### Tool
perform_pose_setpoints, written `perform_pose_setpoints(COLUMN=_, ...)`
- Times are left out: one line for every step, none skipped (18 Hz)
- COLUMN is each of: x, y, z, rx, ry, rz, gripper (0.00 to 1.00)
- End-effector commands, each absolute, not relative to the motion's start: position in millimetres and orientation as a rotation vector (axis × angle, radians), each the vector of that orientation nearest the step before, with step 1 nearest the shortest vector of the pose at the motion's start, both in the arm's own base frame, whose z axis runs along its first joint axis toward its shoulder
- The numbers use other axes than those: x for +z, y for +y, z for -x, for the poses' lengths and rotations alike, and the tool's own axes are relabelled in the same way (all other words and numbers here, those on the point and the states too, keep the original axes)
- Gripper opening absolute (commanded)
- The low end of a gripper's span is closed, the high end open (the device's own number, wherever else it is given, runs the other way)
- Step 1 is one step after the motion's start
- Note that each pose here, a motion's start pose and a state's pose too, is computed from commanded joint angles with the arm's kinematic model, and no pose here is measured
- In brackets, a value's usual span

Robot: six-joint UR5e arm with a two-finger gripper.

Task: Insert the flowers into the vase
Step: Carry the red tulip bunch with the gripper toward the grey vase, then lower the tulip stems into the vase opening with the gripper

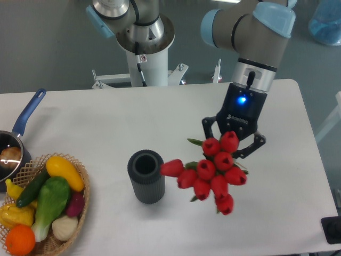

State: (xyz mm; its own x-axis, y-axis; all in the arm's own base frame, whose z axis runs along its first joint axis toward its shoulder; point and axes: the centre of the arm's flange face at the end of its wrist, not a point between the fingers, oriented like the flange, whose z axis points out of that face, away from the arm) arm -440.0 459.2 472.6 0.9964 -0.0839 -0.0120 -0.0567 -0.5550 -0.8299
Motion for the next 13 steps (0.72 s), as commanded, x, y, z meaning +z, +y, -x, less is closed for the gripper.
perform_pose_setpoints(x=475.2, y=463.6, z=433.4, rx=-0.054, ry=0.115, rz=2.141, gripper=0.0)
perform_pose_setpoints(x=477.1, y=469.1, z=426.8, rx=-0.076, ry=0.135, rz=2.12, gripper=0.0)
perform_pose_setpoints(x=480.9, y=470.6, z=423.7, rx=-0.082, ry=0.146, rz=2.105, gripper=0.0)
perform_pose_setpoints(x=486.8, y=472.9, z=419.1, rx=-0.076, ry=0.164, rz=2.09, gripper=0.0)
perform_pose_setpoints(x=490.1, y=475.6, z=412.7, rx=-0.07, ry=0.181, rz=2.083, gripper=0.0)
perform_pose_setpoints(x=493.7, y=480.2, z=404.3, rx=-0.072, ry=0.2, rz=2.079, gripper=0.0)
perform_pose_setpoints(x=495.7, y=483.4, z=399.0, rx=-0.073, ry=0.212, rz=2.076, gripper=0.0)
perform_pose_setpoints(x=494.8, y=487.4, z=394.9, rx=-0.083, ry=0.219, rz=2.075, gripper=0.0)
perform_pose_setpoints(x=493.1, y=494.7, z=386.2, rx=-0.098, ry=0.236, rz=2.075, gripper=0.0)
perform_pose_setpoints(x=490.2, y=498.8, z=379.1, rx=-0.111, ry=0.246, rz=2.076, gripper=0.0)
perform_pose_setpoints(x=488.5, y=499.4, z=374.8, rx=-0.117, ry=0.249, rz=2.077, gripper=0.0)
perform_pose_setpoints(x=490.3, y=498.4, z=368.3, rx=-0.12, ry=0.254, rz=2.075, gripper=0.0)
perform_pose_setpoints(x=489.6, y=500.0, z=359.4, rx=-0.131, ry=0.264, rz=2.074, gripper=0.0)
